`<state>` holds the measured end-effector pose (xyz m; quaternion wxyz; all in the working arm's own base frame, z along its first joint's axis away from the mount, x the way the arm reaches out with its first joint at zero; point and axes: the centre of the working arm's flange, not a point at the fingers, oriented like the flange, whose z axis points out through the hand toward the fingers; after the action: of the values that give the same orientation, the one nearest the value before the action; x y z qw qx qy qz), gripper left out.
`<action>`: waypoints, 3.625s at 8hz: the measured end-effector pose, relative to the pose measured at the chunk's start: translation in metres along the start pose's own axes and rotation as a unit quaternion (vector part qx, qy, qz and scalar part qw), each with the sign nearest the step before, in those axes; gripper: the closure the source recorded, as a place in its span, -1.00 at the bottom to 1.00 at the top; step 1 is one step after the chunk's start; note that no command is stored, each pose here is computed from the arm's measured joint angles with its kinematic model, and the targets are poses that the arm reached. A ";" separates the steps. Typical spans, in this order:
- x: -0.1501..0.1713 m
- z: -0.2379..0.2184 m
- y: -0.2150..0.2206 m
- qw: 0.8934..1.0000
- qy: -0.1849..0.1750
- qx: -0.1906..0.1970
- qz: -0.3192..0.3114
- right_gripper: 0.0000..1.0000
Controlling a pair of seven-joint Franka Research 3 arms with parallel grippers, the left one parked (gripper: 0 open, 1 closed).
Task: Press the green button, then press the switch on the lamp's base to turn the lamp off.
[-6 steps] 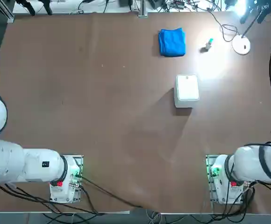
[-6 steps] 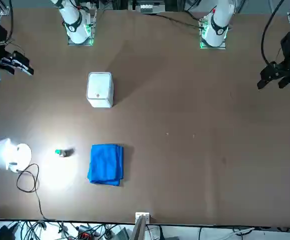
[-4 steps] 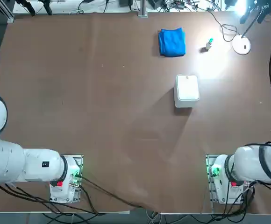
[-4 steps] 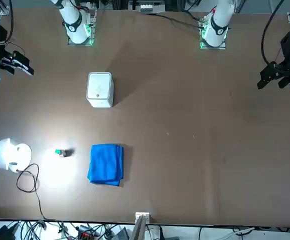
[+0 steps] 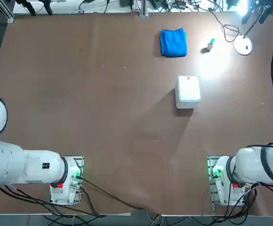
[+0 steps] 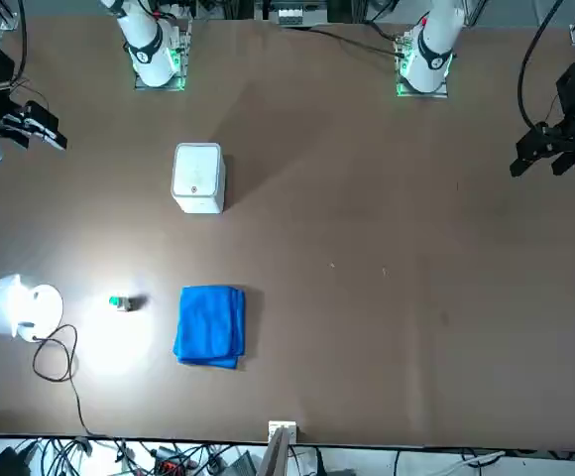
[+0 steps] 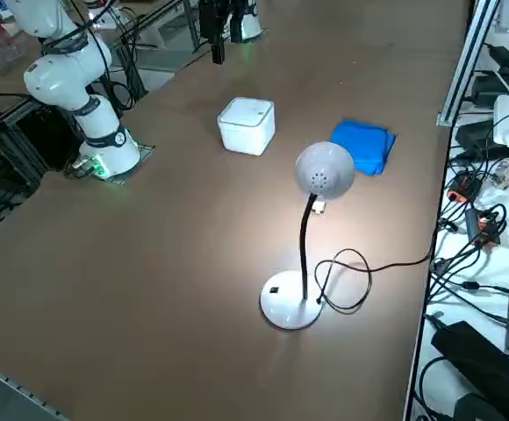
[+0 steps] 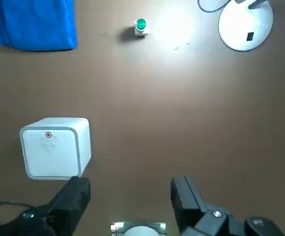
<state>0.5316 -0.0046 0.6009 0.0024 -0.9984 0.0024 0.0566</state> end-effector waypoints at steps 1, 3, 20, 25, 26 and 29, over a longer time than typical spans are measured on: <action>0.002 0.004 0.000 1.000 -0.004 0.000 0.003 -0.98; 0.012 0.018 0.000 1.000 -0.018 0.001 0.025 -0.53; 0.205 0.274 -0.008 0.995 0.095 0.014 0.040 0.97; 0.205 0.299 -0.006 0.995 0.093 0.014 0.044 0.97; 0.205 0.303 -0.006 0.995 0.090 0.014 0.045 0.97; 0.204 0.308 -0.005 0.994 0.099 0.015 0.051 0.97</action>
<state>0.6993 0.0014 0.2715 0.0144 -0.9975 0.0539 -0.0427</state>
